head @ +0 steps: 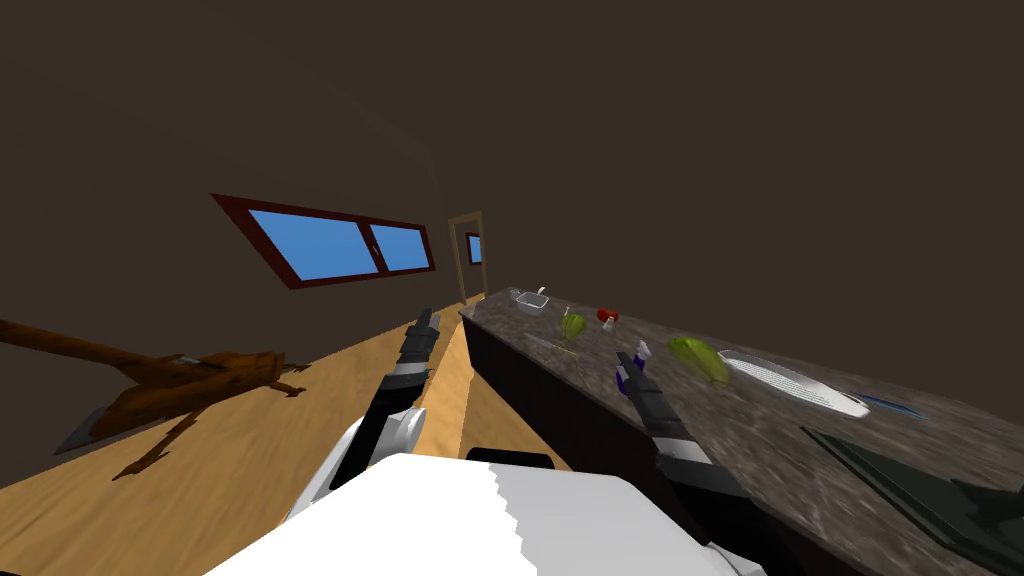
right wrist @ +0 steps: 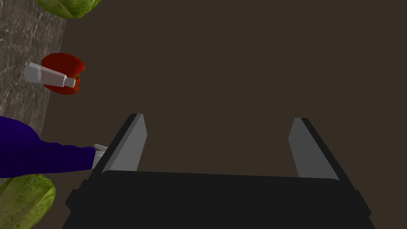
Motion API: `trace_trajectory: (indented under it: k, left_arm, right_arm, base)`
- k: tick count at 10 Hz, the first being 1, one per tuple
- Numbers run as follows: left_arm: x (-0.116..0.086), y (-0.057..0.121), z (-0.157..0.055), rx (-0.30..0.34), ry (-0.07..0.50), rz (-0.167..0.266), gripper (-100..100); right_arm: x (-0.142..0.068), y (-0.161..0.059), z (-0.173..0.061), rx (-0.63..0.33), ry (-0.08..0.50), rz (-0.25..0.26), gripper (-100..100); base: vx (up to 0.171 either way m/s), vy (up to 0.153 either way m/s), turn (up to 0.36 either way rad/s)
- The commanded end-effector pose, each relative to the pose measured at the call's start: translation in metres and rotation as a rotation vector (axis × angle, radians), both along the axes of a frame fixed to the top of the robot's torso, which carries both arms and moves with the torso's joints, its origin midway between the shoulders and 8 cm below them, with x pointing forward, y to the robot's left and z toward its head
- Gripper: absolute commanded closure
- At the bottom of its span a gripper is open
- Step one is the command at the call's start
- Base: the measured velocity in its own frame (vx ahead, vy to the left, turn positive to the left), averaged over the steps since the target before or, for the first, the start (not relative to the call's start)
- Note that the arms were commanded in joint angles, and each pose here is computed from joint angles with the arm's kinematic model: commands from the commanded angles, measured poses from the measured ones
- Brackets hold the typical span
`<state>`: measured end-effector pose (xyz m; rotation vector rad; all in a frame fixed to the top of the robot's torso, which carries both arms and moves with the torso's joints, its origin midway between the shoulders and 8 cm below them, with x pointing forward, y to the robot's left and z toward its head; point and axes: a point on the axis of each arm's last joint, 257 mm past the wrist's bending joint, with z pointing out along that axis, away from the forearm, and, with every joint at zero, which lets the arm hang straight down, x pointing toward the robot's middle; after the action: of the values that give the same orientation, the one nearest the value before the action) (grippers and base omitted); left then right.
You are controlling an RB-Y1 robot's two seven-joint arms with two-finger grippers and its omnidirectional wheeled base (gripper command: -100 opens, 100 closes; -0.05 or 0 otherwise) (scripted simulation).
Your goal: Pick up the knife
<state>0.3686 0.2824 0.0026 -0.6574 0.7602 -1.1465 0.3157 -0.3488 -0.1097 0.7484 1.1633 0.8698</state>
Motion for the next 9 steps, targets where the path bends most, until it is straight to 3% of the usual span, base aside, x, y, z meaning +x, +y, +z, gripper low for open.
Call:
trace_trajectory:
  k: [1, 8, 9]
  left_arm:
    - [0.000, 0.000, 0.000, 0.000, 0.000, 0.000, 0]
    - [0.000, 0.000, 0.000, 0.000, 0.000, 0.000, 0]
    - [0.000, 0.000, 0.000, 0.000, 0.000, 0.000, 0]
  right_arm:
    - [-0.010, -0.010, -0.011, -0.056, 0.057, -0.008, -100]
    - [-0.050, -0.039, -0.053, -0.204, 0.258, -0.033, -100]
    - [-0.060, -0.046, -0.062, -0.255, 0.309, -0.032, -100]
  base:
    - [0.048, 0.043, 0.191]
    - [0.044, 0.031, 0.127]
    - [0.058, 0.039, 0.196]
